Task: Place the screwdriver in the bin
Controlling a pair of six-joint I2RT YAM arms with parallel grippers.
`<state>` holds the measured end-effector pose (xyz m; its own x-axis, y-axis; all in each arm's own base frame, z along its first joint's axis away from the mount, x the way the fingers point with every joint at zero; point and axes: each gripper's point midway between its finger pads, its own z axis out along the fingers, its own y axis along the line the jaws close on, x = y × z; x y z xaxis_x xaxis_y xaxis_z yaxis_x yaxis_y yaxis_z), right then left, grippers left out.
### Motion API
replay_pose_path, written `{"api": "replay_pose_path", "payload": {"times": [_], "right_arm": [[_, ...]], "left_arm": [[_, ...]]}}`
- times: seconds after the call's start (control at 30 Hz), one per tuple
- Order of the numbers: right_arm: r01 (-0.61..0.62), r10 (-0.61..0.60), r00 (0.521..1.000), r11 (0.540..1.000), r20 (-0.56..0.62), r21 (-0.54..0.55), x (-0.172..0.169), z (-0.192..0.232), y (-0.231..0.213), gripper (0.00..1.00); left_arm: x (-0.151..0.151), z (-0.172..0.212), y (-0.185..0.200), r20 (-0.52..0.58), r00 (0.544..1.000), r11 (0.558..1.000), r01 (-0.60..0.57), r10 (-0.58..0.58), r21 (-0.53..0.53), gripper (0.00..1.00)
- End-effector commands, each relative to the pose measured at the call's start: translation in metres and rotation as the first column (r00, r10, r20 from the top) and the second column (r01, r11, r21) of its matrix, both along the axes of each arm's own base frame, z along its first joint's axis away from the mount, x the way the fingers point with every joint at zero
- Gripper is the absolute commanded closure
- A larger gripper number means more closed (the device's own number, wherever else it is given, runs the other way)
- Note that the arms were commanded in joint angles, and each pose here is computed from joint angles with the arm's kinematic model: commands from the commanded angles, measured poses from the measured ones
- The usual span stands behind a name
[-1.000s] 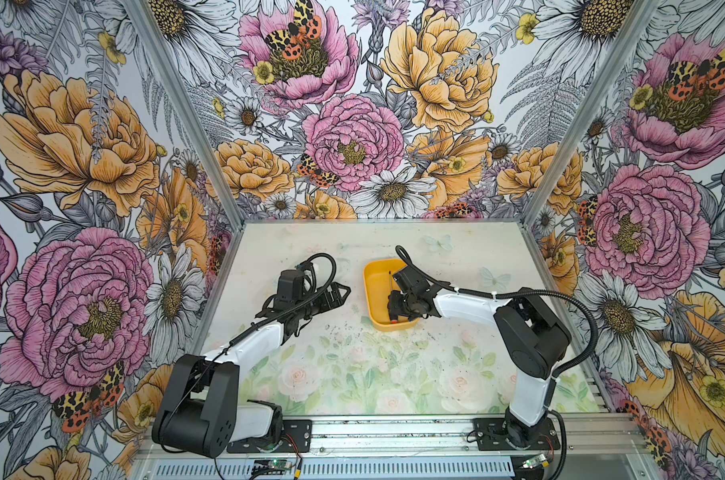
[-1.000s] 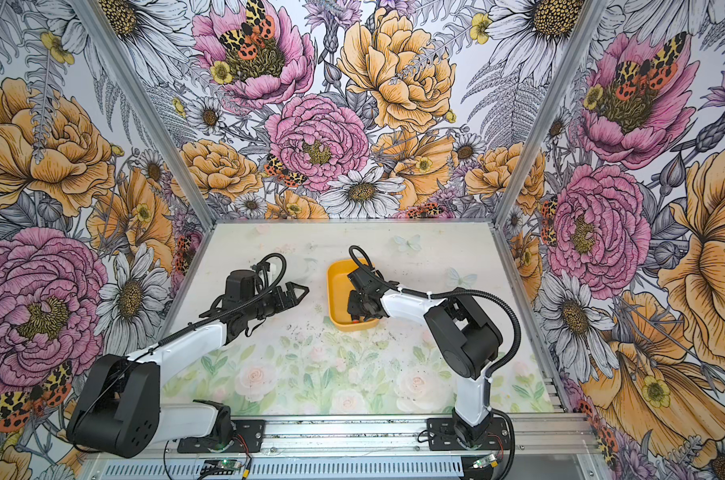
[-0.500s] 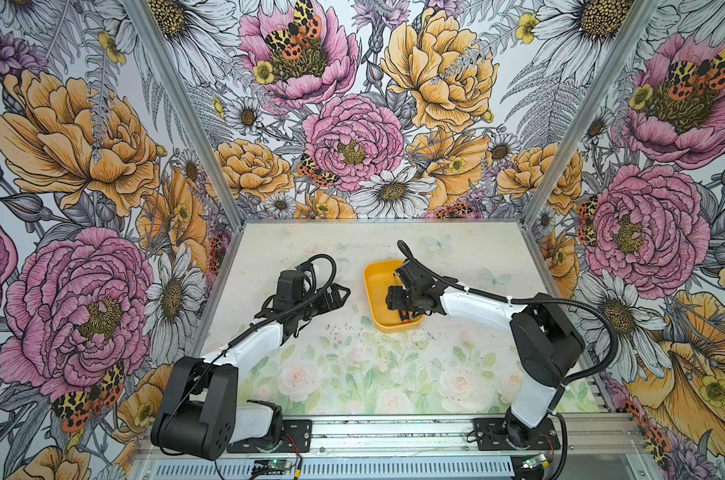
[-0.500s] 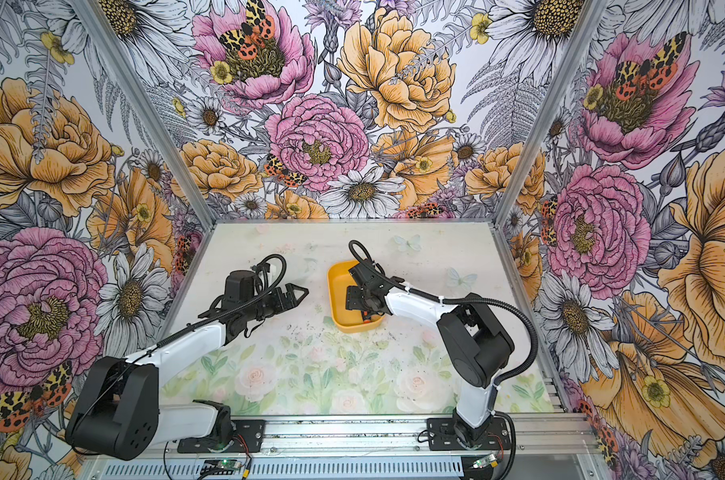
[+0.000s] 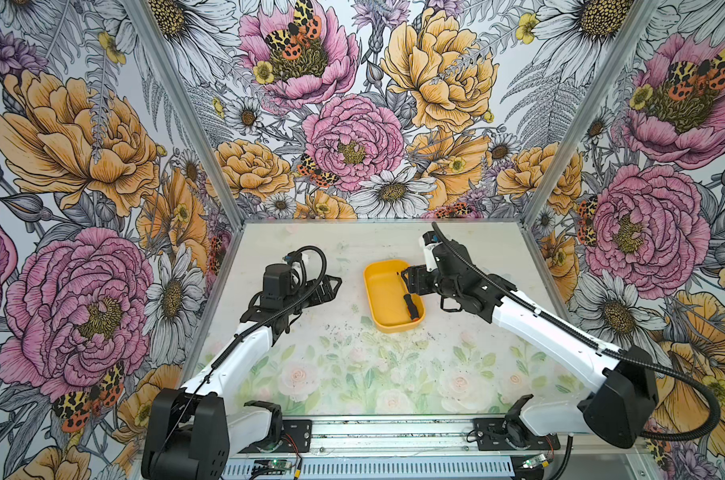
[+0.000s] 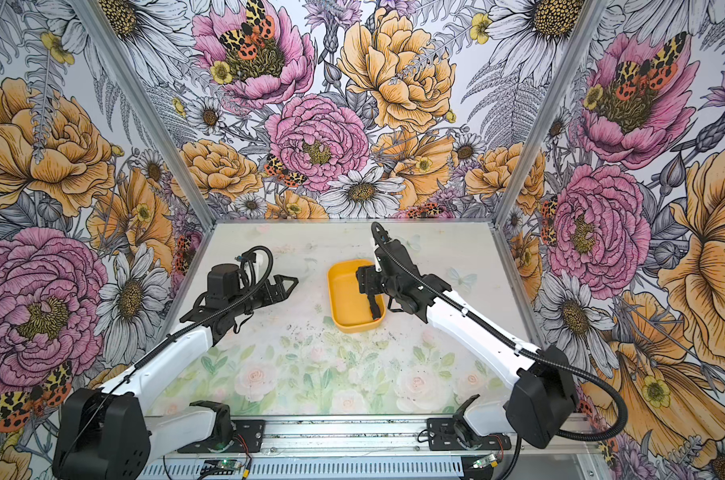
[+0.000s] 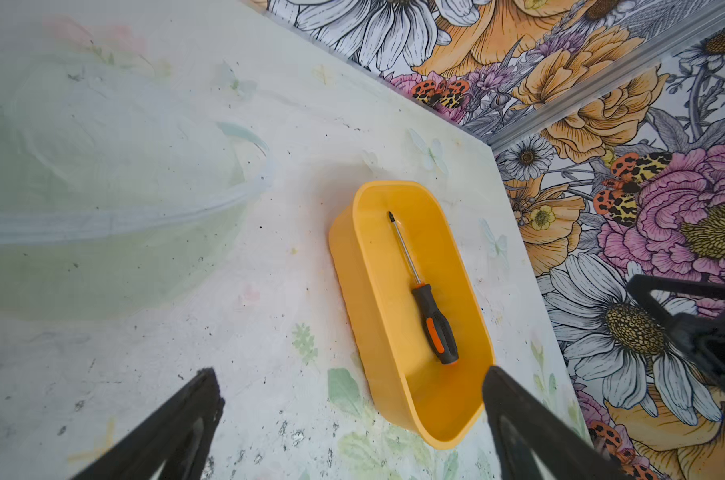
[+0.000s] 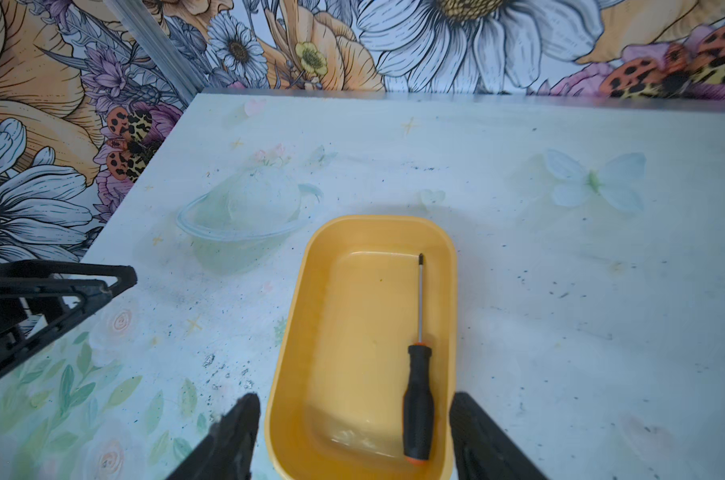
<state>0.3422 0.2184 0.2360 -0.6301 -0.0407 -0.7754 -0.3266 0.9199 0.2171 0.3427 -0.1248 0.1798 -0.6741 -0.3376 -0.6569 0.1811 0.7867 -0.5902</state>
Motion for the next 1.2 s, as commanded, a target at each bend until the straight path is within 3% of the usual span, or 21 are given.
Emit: {"api": "replay_pose_path", "payload": {"times": [0.0,0.17,0.33,0.6,0.73,1.07,1.17], "right_arm": [[0.104,-0.095,0.993,0.987,0.076,-0.123,0.004,0.002,-0.055,0.26],[0.2,-0.17,0.973,0.959,0.157,-0.202,0.004,0.002,-0.107,0.26],[0.257,-0.203,0.955,0.93,0.215,-0.263,0.01,-0.019,-0.145,0.25],[0.407,-0.342,0.89,0.894,0.301,-0.189,0.027,-0.046,-0.202,0.25],[0.462,-0.385,0.843,0.876,0.376,-0.14,0.033,-0.061,-0.222,0.25],[0.502,-0.385,0.788,0.853,0.479,-0.141,0.043,-0.096,-0.232,0.25],[0.484,-0.372,0.799,0.864,0.472,-0.138,0.049,-0.107,-0.229,0.25]], "left_arm": [[0.006,0.023,0.016,0.086,0.995,0.997,-0.057,0.052,0.05,0.01],[0.006,0.034,0.034,0.171,0.977,0.986,-0.145,0.129,0.087,0.01],[0.006,0.049,0.06,0.316,0.924,0.947,-0.277,0.216,0.164,0.01],[0.002,0.08,0.115,0.506,0.777,0.821,-0.531,0.374,0.209,0.01],[0.003,0.083,0.124,0.592,0.726,0.797,-0.563,0.35,0.22,0.01],[0.006,0.056,0.137,0.648,0.709,0.747,-0.584,0.279,0.317,0.01],[0.008,0.049,0.139,0.648,0.715,0.743,-0.579,0.264,0.336,0.01]]}}
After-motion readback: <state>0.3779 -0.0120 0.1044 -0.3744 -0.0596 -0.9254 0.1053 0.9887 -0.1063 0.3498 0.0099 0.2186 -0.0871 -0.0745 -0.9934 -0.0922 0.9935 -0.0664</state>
